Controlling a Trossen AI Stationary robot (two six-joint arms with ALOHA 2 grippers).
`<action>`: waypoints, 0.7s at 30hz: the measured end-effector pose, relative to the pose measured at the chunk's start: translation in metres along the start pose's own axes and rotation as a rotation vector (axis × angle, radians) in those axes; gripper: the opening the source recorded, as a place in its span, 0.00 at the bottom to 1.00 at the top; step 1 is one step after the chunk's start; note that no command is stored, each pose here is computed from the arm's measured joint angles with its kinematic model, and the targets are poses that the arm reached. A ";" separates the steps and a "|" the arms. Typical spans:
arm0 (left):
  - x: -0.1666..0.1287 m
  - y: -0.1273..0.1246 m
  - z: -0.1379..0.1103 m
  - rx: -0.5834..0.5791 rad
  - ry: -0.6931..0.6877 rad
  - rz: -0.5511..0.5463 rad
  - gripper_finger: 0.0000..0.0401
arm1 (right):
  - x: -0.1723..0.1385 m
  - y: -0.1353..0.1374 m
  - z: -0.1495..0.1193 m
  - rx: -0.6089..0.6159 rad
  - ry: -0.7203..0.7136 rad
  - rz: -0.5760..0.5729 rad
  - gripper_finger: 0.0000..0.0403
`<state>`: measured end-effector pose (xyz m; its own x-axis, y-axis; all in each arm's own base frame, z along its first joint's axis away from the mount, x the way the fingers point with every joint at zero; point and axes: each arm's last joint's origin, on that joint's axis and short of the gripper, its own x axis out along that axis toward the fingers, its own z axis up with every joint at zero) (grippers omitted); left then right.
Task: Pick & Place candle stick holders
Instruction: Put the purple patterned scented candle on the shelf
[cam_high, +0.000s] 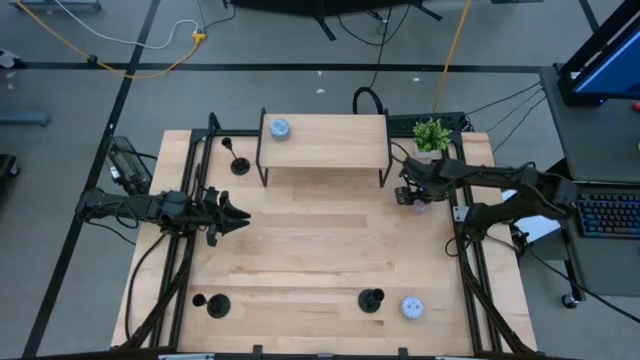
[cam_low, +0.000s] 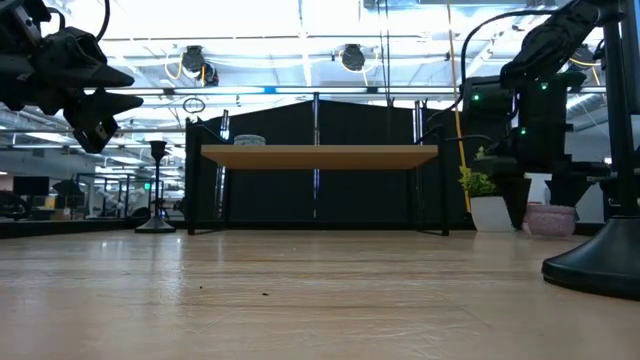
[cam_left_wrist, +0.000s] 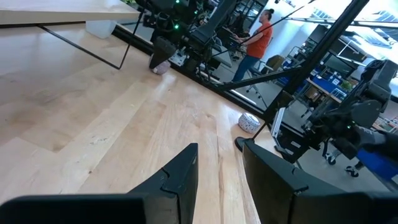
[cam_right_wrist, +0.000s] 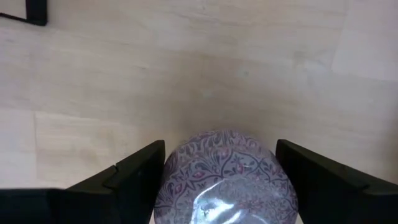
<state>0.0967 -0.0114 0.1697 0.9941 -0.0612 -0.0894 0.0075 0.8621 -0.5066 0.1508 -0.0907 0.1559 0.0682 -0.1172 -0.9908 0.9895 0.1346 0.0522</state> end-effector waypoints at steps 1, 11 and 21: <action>0.000 0.000 0.000 0.000 0.000 0.000 0.33 | -0.001 0.000 0.000 0.000 -0.003 0.004 0.73; 0.000 0.000 0.000 -0.005 0.000 0.000 0.33 | -0.011 -0.003 -0.003 -0.003 0.000 0.067 0.72; 0.000 0.000 0.000 -0.014 0.000 0.000 0.33 | -0.011 -0.003 -0.002 -0.052 -0.030 0.054 0.72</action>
<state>0.0967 -0.0114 0.1697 0.9941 -0.0612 -0.0891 0.0061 0.8548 -0.5190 0.1469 -0.0881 0.1668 0.1257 -0.1379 -0.9824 0.9764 0.1923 0.0979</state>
